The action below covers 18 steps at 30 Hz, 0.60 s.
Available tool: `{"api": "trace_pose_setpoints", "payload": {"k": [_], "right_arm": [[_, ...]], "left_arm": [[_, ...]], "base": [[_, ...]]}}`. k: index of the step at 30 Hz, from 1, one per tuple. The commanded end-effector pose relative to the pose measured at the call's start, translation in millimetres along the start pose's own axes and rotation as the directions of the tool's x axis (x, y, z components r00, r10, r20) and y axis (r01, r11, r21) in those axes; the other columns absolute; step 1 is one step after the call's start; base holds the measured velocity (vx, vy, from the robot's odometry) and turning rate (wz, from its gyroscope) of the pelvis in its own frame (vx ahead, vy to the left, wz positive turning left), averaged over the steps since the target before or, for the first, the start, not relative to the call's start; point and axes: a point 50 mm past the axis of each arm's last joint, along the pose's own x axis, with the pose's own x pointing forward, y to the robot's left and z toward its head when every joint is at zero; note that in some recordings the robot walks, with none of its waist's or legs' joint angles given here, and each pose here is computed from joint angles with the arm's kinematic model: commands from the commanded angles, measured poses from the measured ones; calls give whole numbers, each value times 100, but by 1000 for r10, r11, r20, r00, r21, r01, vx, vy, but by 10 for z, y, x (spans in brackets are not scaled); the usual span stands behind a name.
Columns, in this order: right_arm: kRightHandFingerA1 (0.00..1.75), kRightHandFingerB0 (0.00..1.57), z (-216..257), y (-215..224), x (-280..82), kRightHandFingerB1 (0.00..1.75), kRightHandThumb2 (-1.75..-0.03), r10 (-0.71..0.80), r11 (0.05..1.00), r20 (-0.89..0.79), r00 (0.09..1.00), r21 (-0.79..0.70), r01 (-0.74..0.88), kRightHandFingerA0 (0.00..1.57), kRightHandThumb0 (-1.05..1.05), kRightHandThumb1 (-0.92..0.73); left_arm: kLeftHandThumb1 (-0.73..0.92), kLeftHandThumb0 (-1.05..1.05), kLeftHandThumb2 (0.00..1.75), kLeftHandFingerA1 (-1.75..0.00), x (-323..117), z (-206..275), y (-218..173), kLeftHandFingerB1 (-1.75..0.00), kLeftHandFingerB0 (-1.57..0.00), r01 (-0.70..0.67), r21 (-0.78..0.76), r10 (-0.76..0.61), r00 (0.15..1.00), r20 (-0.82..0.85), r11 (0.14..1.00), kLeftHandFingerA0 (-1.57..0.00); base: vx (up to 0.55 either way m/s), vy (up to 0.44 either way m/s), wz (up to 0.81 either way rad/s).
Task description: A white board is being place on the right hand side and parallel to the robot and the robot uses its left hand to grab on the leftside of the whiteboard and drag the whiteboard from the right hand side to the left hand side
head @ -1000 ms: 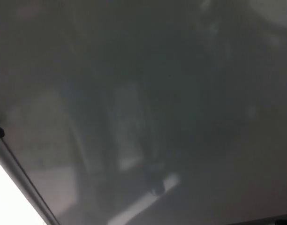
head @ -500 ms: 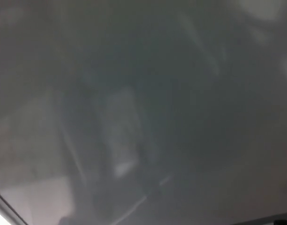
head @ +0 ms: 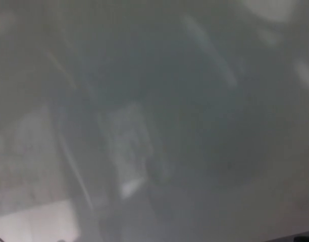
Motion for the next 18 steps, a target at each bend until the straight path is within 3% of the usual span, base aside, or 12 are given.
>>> {"api": "trace_pose_setpoints", "payload": {"k": [1, 4, 5, 9, 11, 12, 13, 15, 16, 17, 18], "right_arm": [[102, 35, 16, -35, -11, 76, -86, -13, 1000, 9, 1000, -21, 13, 76, -56, -70], [103, 34, 20, -34, -7, 77, -86, -12, 1000, 6, 1000, -26, 12, 74, -56, -70], [103, 33, 21, -42, -11, 76, -86, -11, 1000, 7, 1000, -27, 11, 71, -55, -71], [103, 33, 22, -34, -3, 76, -86, -10, 1000, 8, 1000, -25, 10, 73, -55, -71], [103, 31, 16, -28, 1, 75, -88, -4, 1000, 3, 1000, -12, 4, 72, -56, -71], [103, 33, 19, -28, -4, 77, -86, -7, 1000, 8, 1000, -27, 7, 72, -58, -70], [104, 33, 21, -29, -12, 77, -86, -4, 1000, 15, 1000, -30, 5, 70, -56, -71], [104, 33, 18, -31, -14, 77, -86, -1, 1000, 13, 1000, -23, 2, 71, -56, -71], [96, 37, 23, -32, -8, 72, -107, -7, 1000, 13, 1000, -19, 7, 76, -56, -58], [101, 34, 28, -35, -4, 75, -87, -9, 1000, 14, 1000, -19, 9, 72, -53, -70], [101, 34, 31, -38, -2, 75, -87, -9, 1000, 15, 1000, -21, 9, 72, -53, -70]], "left_arm": [[87, 8, 66, -106, -19, -84, -73, -71, -69, 112, -32, -114, 990, -79, 993, -61], [87, 9, 66, -99, -38, -108, -61, -74, -67, 105, -74, -111, 990, -85, 992, -60], [88, 7, 62, -114, -43, -119, -60, -70, -66, 98, -92, -108, 989, -101, 991, -57], [90, 8, 65, -111, -61, -139, -75, -71, -62, 132, -122, -142, 987, -78, 984, -56], [89, 7, 63, -121, -74, -143, -68, -70, -64, 123, -94, -131, 987, -89, 988, -57], [92, 17, 71, -121, -76, -156, -66, -77, -63, 122, -108, -131, 988, -83, 987, -56], [91, 12, 66, -107, -84, -169, -60, -76, -66, 112, -89, -121, 988, -101, 990, -61], [91, 9, 64, -104, -107, -176, -45, -75, -68, 92, -45, -97, 985, -140, 995, -61], [91, 10, 66, -95, -122, -176, -38, -77, -65, 85, -52, -92, 985, -143, 995, -57], [89, 10, 66, -79, -142, -181, -30, -75, -66, 73, -47, -79, 986, -145, 996, -58], [89, 10, 66, -79, -158, -186, -24, -75, -66, 61, -38, -66, 987, -147, 997, -58]], "base": [[0, 0, 0], [0, 0, 0], [0, 0, 0], [0, 0, 0], [0, 0, 0], [0, 0, 0], [0, 0, 0], [0, 0, 0], [0, 0, 0], [0, 0, 0], [0, 0, 0]]}}
